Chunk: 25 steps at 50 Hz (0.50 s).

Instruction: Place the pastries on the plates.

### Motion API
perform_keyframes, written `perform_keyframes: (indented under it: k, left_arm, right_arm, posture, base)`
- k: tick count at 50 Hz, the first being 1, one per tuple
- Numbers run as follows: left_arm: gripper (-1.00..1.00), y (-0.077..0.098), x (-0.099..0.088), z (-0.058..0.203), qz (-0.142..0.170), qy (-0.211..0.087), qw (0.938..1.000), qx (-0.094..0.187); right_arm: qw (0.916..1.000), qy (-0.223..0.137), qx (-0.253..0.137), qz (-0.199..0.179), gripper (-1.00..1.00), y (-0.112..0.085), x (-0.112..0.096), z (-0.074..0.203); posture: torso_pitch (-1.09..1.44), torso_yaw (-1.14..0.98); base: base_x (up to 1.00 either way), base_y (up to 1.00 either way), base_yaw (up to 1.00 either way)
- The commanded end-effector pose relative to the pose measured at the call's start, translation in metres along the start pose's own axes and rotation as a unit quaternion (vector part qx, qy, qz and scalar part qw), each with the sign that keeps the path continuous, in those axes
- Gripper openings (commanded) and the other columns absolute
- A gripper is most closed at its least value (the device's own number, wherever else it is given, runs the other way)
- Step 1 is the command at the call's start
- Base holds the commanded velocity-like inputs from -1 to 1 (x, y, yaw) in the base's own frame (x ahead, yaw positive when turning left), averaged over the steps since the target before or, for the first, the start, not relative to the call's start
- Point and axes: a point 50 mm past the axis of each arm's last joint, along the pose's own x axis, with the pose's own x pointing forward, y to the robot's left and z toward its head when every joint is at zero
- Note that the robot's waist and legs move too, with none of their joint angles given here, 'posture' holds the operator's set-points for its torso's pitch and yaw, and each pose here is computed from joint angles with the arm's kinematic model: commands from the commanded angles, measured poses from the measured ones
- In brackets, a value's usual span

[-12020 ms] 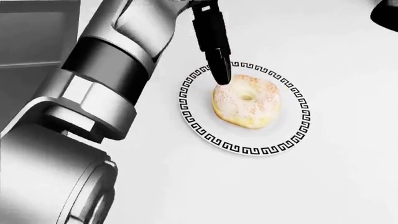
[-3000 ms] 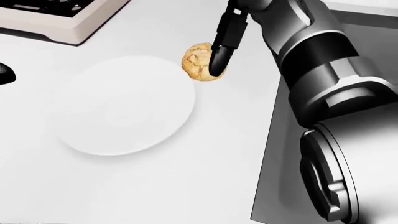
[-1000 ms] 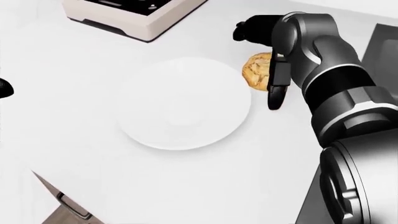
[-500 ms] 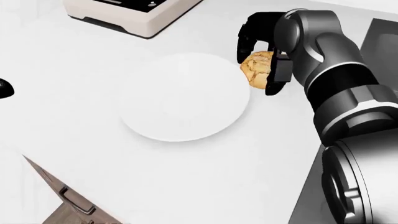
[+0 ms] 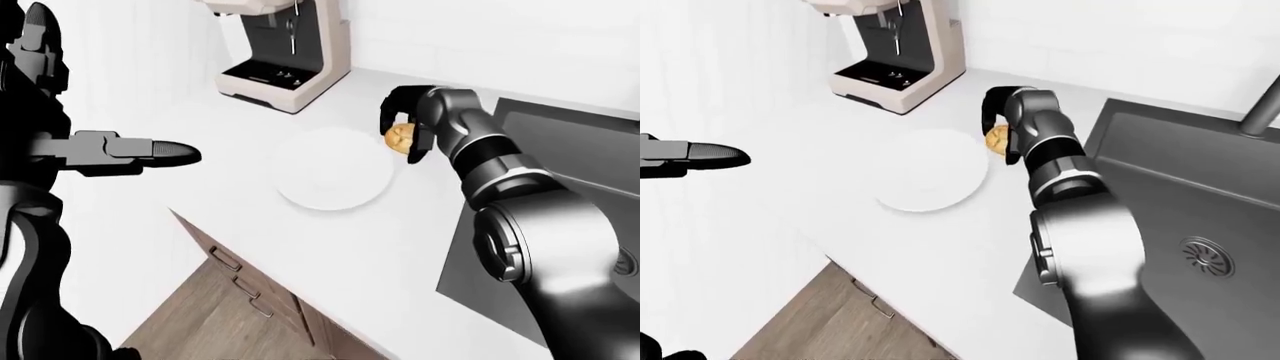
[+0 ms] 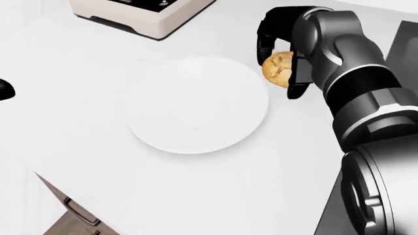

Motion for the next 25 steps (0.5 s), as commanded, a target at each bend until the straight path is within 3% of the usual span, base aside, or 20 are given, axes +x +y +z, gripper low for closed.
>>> perform_keyframes:
  k: [1, 13, 25]
  left_arm:
    - [1.00, 0.005, 0.000, 0.011, 0.014, -0.031, 0.9994, 0.006]
    - [1.00, 0.007, -0.004, 0.011, 0.015, -0.030, 0.9994, 0.007]
    - [1.00, 0.004, -0.002, 0.009, 0.013, -0.028, 0.9995, 0.005]
  right_arm:
    - [0.9976, -0.001, -0.008, -0.069, -0.26, -0.031, -0.010, 0.002]
    - [0.9921, 0.003, -0.001, -0.125, -0.36, -0.049, -0.017, -0.001]
    - [0.9875, -0.070, -0.028, -0.138, -0.40, -0.067, -0.026, 0.020]
  posture:
    - [0.00, 0.30]
    - [0.00, 0.30]
    - [0.00, 0.30]
  base:
    - [0.00, 0.00, 0.00]
    - [0.00, 0.00, 0.00]
    - [0.00, 0.00, 0.00]
